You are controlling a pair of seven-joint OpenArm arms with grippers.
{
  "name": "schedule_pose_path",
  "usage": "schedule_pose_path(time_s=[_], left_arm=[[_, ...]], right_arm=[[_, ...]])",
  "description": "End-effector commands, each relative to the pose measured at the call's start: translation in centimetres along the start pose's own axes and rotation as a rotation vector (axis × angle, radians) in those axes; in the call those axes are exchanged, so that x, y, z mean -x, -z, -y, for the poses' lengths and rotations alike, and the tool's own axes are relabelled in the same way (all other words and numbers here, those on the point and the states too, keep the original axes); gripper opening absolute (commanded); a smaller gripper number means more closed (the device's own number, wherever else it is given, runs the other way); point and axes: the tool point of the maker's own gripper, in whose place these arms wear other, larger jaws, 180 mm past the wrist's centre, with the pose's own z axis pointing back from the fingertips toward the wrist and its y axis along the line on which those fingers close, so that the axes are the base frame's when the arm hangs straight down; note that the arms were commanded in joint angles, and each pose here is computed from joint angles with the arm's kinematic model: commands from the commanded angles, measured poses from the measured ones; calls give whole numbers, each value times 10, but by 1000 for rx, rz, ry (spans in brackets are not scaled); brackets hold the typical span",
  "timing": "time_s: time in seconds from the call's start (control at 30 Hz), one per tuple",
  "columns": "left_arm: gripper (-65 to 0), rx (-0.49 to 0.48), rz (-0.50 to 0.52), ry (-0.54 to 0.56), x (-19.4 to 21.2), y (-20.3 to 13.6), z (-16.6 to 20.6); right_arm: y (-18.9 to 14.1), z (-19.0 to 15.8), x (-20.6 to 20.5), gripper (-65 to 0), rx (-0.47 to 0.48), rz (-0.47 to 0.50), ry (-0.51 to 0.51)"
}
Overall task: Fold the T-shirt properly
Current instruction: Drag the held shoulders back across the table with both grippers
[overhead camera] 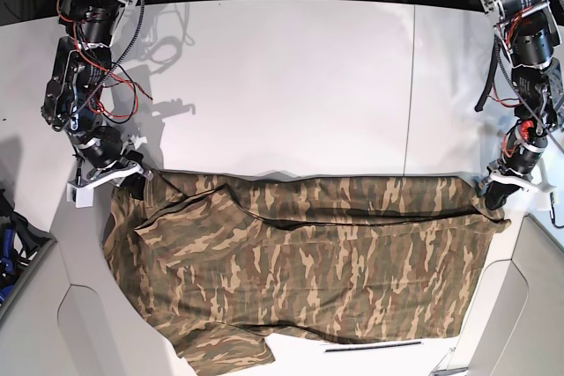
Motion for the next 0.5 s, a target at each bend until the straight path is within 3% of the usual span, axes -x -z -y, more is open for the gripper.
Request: schedule_pose_path(time_s=[0.0,0.47], left_arm=[[-650,24,73,19,-32,-2,1],[-650,12,-33,-57,-25,-29,-26]], right_arm=[[-3,-7,-22,-650,-28,49,-36],[-59,-2,-5,-650,-33,39,-94]])
